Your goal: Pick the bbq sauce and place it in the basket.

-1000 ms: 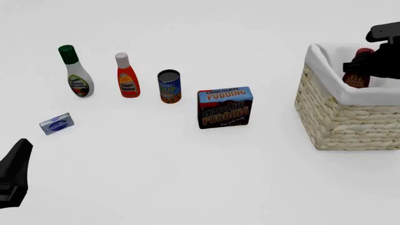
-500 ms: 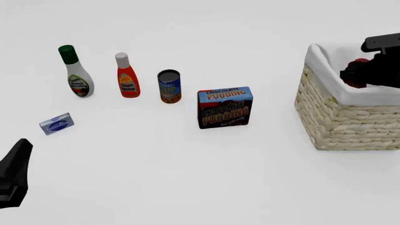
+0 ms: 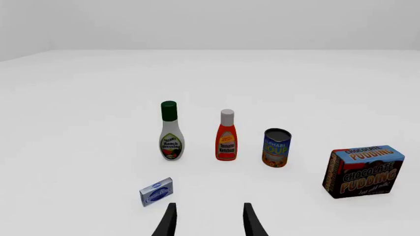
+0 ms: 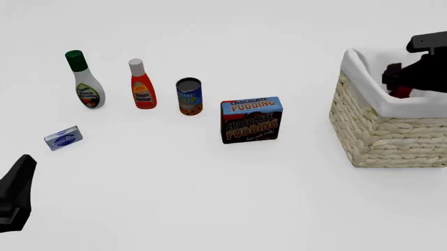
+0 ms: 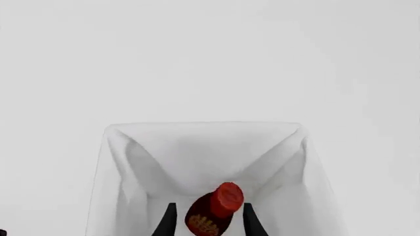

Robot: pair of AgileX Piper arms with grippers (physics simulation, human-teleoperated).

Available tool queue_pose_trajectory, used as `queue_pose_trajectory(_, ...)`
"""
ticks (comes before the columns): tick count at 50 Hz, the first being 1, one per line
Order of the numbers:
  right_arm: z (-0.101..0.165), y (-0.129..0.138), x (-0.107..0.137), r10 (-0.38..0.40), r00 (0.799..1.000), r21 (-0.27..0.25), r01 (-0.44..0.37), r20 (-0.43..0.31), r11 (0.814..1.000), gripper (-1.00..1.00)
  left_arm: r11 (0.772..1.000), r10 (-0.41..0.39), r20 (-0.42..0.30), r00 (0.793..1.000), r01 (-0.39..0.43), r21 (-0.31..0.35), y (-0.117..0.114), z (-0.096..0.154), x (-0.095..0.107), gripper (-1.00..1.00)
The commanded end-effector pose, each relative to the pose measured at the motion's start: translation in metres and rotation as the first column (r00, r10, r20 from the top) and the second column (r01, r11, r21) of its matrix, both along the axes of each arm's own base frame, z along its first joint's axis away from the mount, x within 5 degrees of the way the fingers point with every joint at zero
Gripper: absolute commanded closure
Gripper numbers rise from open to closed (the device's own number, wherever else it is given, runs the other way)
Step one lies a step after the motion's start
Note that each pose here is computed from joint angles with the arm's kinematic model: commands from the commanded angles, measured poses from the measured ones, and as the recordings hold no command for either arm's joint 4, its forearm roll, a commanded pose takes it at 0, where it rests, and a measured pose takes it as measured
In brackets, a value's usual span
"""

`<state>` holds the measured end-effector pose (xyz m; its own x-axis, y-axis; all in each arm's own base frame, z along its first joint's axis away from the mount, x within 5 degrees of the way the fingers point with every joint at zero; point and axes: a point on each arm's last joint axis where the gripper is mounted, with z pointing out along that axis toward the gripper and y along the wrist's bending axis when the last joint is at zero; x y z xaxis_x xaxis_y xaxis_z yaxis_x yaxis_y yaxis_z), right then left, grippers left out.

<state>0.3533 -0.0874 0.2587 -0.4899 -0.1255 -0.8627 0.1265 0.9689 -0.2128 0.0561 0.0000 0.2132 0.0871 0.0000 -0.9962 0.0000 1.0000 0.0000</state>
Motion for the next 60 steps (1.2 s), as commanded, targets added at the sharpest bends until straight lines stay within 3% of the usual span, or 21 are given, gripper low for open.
queue_pose_trajectory(1,0.012,0.004,-0.003,0.008,1.0,-0.002,-0.008,0.018,1.0,-1.0,1.0,0.0,0.0,1.0,0.0,0.0,0.0,0.0,0.0,-1.0)
queue_pose_trajectory(30,0.072,0.021,-0.03,0.033,0.994,-0.011,-0.032,0.107,0.999,-1.0,1.0,0.0,0.0,1.0,0.0,0.0,0.0,0.0,0.0,-1.0)
queue_pose_trajectory(60,0.137,0.044,-0.088,0.058,0.967,-0.001,-0.06,0.247,0.998,-1.0,1.0,0.0,0.0,1.0,0.0,0.0,0.0,0.0,0.0,-1.0)
